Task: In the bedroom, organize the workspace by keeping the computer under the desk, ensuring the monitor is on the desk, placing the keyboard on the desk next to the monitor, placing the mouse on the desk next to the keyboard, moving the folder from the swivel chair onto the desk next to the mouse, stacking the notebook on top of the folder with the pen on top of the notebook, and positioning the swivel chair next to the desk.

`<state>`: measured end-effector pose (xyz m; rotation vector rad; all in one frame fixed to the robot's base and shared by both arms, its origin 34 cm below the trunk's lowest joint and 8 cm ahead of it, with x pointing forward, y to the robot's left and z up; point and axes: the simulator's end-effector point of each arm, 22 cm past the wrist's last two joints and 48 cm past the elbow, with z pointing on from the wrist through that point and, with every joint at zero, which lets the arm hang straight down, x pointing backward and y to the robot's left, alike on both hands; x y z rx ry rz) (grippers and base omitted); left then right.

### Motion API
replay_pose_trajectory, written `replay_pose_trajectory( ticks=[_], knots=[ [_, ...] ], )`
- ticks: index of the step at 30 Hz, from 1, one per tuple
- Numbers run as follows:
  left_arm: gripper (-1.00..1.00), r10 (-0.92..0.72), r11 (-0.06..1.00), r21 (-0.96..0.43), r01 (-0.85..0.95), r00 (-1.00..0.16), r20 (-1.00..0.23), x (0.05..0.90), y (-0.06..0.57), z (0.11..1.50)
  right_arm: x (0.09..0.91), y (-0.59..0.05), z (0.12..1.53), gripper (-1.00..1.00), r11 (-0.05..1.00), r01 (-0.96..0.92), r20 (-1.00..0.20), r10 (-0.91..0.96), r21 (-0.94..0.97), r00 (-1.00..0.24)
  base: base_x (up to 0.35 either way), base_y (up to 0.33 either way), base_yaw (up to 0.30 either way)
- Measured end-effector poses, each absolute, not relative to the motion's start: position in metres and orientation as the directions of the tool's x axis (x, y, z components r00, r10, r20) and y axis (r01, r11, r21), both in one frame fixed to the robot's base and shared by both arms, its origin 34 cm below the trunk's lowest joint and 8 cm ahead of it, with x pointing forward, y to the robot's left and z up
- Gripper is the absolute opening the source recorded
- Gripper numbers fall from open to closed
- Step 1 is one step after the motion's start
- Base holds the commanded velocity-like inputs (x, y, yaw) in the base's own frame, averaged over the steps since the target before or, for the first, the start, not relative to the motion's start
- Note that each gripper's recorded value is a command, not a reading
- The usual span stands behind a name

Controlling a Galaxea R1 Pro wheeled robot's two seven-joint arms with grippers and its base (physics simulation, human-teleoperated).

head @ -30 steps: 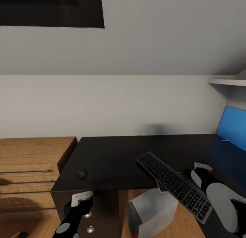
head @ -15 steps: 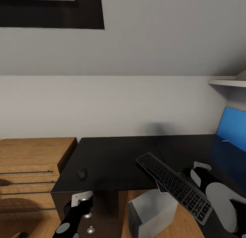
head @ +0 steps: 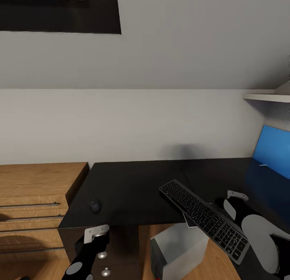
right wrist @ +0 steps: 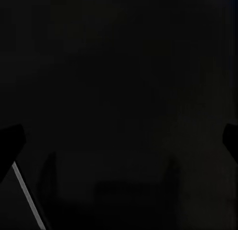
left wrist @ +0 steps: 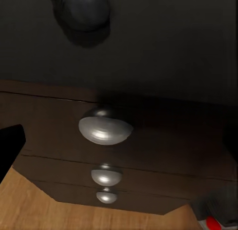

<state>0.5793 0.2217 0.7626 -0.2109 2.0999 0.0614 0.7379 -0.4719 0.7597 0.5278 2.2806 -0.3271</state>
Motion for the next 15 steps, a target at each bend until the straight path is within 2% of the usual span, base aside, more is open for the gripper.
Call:
replay_pose_trajectory(
  ticks=[6, 15],
  knots=[
    [1.0, -0.125, 0.984, -0.042, -0.176, -0.5, -0.857, 0.5794, 0.2217, 0.7625, 0.738, -0.4706, 0.759, 1.0, 0.883, 0.465, -0.729, 0.272, -0.071, -0.628, 0.118, 0.109, -0.096],
    [1.0, -0.125, 0.984, -0.042, -0.175, -0.499, -0.857, 0.5795, 0.2218, 0.7628, 0.7397, -0.4657, 0.7588, 1.0, 0.885, 0.461, -0.729, 0.271, -0.068, -0.628, 0.017, 0.016, -0.013]
  ],
)
